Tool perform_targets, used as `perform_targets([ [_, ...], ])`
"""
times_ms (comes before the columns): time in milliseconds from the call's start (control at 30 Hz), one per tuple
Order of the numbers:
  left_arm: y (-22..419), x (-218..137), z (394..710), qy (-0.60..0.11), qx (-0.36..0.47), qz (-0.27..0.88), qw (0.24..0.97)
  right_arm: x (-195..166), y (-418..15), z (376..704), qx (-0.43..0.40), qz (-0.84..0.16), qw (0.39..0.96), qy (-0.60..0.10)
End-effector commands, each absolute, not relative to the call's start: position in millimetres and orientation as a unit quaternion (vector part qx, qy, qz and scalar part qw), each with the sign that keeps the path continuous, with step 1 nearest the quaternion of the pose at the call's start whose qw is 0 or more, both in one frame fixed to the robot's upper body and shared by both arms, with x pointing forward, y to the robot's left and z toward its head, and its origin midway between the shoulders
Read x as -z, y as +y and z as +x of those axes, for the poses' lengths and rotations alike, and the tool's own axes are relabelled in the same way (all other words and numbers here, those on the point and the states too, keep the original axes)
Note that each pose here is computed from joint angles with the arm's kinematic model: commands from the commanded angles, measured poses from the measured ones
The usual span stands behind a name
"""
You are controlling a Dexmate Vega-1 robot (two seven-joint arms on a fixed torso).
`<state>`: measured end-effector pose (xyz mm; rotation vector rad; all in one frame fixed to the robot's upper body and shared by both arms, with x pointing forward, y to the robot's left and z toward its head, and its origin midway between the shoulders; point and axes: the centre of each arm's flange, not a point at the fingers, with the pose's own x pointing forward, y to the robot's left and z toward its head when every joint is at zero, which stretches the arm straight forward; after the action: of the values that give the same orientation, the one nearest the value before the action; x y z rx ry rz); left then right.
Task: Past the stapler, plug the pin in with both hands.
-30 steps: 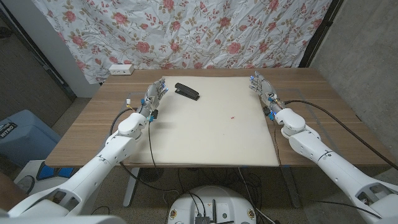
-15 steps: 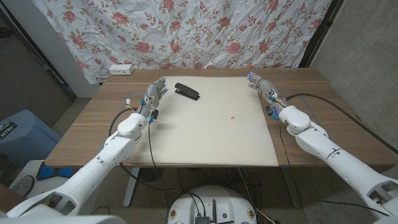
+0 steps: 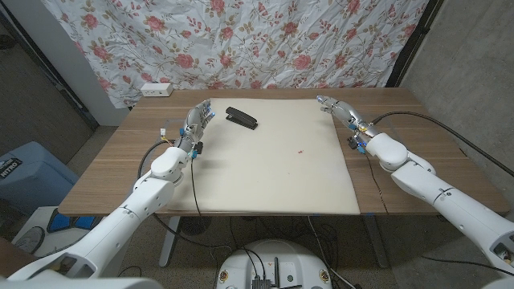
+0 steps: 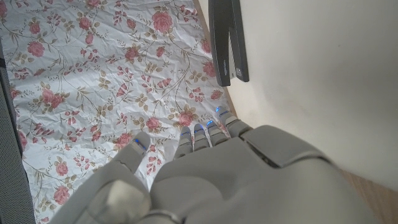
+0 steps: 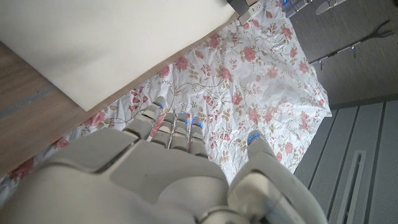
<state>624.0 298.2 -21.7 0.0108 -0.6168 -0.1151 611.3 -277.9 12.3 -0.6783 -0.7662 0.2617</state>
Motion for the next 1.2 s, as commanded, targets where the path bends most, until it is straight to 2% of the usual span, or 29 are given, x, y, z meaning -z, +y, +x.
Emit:
perform_targets([
  [33,298.9,23.2,624.4,-0.300,0.047,-0.009,0.953,-11.6,-279.1,609.6,-0.125,-0.415,0.821,-0.373],
  [733,300.6,28.1,623.4,-0.278,0.040,0.001,0.960,-21.0,-264.8,589.2,-0.134,-0.577,0.732,-0.337],
  [1200,297.4,30.5,622.4,-0.273,0.041,0.004,0.961,-33.6,-235.7,572.0,-0.156,-0.632,0.697,-0.301],
])
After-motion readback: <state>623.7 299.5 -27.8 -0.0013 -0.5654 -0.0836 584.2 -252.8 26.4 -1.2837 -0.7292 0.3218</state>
